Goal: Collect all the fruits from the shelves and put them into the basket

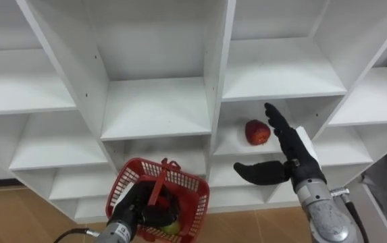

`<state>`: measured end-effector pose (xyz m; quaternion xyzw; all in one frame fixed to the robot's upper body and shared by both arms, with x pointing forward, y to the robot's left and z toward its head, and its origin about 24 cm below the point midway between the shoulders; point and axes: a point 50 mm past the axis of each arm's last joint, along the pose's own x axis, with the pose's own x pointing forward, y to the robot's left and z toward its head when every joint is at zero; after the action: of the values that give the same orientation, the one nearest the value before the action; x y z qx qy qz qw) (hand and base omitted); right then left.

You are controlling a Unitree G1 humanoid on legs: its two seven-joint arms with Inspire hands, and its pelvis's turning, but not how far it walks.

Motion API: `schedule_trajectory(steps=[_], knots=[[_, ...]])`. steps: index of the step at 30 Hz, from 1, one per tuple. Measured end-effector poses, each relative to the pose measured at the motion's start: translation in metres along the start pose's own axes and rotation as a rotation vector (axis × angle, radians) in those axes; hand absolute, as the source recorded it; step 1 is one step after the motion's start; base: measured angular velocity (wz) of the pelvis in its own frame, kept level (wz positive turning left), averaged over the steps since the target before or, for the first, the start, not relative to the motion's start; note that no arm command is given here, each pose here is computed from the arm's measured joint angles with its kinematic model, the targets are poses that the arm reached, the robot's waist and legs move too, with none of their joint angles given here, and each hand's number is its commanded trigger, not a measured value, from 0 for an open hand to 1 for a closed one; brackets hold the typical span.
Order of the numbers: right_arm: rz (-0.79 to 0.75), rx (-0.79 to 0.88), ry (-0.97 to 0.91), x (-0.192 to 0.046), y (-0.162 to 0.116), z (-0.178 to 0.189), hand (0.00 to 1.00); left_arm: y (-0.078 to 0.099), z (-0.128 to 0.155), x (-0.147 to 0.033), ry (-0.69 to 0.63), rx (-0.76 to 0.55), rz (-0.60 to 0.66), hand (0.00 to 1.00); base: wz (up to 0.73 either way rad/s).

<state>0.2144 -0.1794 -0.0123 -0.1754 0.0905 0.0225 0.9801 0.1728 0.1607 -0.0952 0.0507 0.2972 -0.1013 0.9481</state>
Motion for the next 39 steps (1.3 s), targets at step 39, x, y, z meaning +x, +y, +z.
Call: schedule_trajectory(steps=[39], knots=[[-0.121,-0.005,0.086,-0.004,-0.008,-0.022,0.0,0.005,-0.005,-0.004,0.015,0.0,0.011,1.0,-0.01]])
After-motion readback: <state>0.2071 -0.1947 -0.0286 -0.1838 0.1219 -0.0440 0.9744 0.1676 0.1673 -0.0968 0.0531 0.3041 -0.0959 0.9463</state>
